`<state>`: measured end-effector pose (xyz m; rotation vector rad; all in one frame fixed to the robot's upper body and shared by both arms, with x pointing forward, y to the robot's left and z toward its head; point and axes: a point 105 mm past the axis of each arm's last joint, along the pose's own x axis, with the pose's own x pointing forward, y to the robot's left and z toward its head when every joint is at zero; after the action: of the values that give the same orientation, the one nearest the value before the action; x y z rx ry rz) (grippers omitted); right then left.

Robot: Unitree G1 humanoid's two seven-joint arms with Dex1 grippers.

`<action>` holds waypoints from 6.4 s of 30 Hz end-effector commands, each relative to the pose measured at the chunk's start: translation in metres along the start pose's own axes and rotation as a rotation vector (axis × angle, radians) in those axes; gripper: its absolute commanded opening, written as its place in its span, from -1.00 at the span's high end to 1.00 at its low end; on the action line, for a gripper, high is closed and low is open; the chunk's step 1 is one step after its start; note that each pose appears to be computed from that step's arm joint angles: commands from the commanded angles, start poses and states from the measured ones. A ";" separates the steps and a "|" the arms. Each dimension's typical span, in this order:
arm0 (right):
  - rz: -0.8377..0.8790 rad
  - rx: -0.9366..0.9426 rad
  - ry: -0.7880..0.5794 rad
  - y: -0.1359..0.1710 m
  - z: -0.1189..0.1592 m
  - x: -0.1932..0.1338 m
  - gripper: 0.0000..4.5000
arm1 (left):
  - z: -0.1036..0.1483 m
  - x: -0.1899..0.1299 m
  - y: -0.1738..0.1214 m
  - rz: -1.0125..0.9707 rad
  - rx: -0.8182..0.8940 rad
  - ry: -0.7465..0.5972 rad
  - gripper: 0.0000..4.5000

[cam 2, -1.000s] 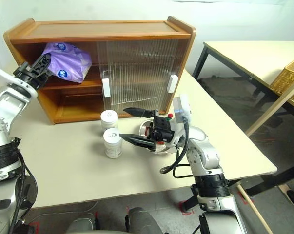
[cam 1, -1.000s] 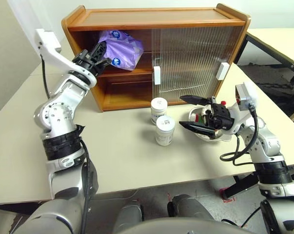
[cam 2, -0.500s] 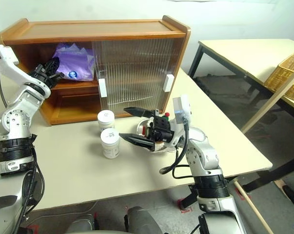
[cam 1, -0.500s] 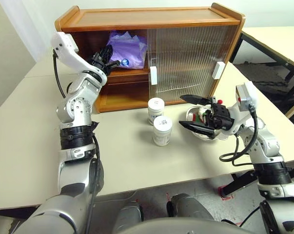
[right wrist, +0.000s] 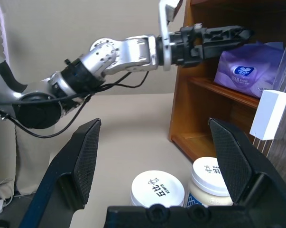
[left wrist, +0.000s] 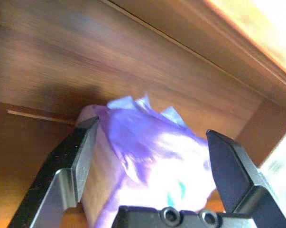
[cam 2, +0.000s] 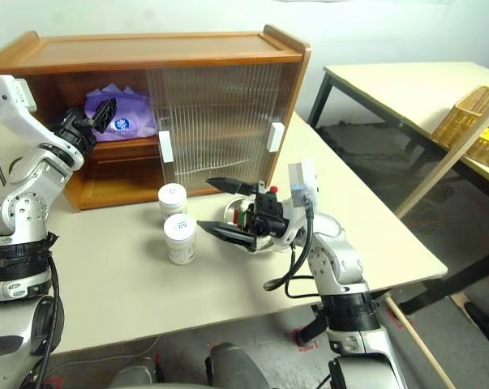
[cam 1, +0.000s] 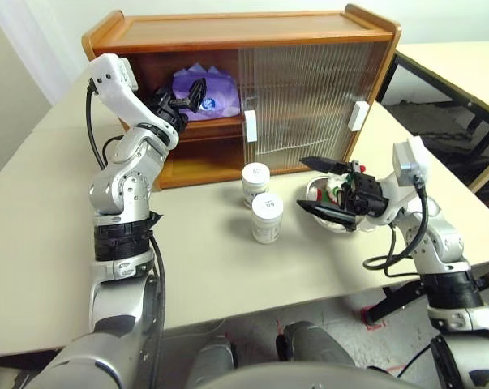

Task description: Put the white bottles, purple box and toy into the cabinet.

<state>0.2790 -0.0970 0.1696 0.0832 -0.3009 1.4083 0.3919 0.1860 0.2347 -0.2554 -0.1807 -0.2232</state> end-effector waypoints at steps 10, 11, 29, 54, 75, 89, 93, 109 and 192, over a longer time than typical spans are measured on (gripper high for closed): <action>-0.019 -0.022 0.027 -0.005 0.002 -0.009 -1.00 | 0.003 -0.039 -0.018 -0.099 0.281 -0.093 -0.41; -0.019 -0.023 0.030 -0.005 0.002 -0.010 -1.00 | 0.001 -0.040 -0.022 -0.115 0.288 -0.096 -0.26; -0.019 -0.024 0.037 -0.004 -0.001 -0.009 -1.00 | -0.050 -0.014 -0.016 -0.143 0.249 0.076 0.98; -0.031 -0.021 0.032 -0.002 -0.001 -0.008 -1.00 | -0.036 0.023 0.020 -0.086 0.304 0.037 0.98; 0.010 0.039 0.080 -0.009 -0.009 -0.002 -1.00 | -0.040 -0.088 -0.037 -0.566 -0.113 0.224 -0.99; 0.021 0.026 0.082 -0.012 -0.008 -0.001 -1.00 | -0.121 -0.121 0.016 -0.441 0.280 0.448 -0.99; 0.022 0.022 0.084 -0.013 -0.007 -0.001 -1.00 | -0.134 -0.120 0.009 -0.434 0.234 0.452 -0.99; 0.052 0.030 0.074 -0.012 -0.004 0.004 -1.00 | -0.166 -0.114 -0.008 -0.513 0.219 0.508 -0.99; 0.039 0.014 0.074 -0.011 -0.002 0.010 -1.00 | -0.139 -0.046 0.052 -0.035 0.238 0.395 -0.39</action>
<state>0.2921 -0.0906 0.1711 0.0499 -0.2356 1.4402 0.3758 0.2003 0.0795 0.0134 0.1694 -0.3154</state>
